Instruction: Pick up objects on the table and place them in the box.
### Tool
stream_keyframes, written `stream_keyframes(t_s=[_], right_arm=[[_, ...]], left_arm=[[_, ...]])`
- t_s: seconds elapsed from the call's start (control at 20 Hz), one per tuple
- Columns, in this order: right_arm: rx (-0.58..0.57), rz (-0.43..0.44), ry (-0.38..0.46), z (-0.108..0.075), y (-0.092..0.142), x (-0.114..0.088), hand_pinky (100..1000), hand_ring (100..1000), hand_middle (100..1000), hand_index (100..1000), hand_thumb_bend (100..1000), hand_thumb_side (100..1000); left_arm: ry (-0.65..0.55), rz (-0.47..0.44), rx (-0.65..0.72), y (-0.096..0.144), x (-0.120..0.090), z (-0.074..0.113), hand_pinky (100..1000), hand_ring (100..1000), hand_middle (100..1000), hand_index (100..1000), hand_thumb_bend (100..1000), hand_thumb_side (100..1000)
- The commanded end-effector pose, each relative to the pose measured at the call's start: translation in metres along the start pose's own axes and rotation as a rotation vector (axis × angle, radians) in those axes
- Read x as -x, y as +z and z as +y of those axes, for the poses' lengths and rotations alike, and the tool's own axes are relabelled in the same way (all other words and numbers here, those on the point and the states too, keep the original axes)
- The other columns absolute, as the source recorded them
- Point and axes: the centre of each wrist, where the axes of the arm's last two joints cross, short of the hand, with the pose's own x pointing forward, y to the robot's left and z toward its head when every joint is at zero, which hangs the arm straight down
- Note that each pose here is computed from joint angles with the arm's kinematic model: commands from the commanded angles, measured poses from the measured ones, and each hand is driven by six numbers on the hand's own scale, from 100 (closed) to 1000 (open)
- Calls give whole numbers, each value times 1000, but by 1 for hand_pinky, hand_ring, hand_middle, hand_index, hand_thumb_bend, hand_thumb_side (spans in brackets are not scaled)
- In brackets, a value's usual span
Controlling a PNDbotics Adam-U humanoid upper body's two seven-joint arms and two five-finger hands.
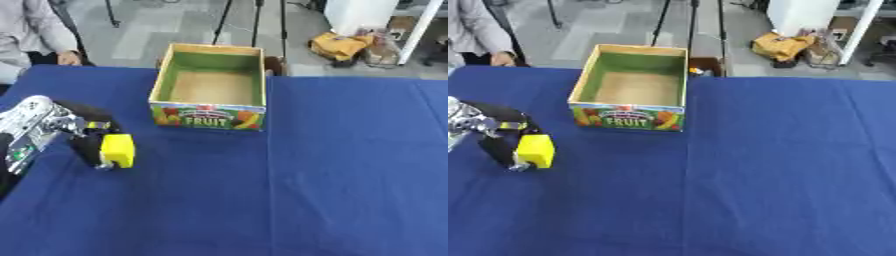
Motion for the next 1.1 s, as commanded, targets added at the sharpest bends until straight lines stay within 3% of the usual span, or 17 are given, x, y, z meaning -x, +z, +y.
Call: stream_keyframes(t_s=[0.05, 0.4, 1.1], right_arm=[[26, -22, 6, -5, -8, -2, 778, 857, 787, 875, 100, 916], [33, -16, 10, -5, -8, -3, 780, 858, 787, 875, 100, 916], [33, -9, 12, -4, -7, -3, 782, 858, 787, 875, 100, 916]], left_arm=[[0, 10, -3, 1, 3, 1, 708, 754, 748, 852, 353, 557], [18, 15, -32, 2, 3, 2, 671, 716, 683, 799, 215, 566], [28, 41, -95, 15, 7, 15, 667, 698, 685, 805, 147, 597]])
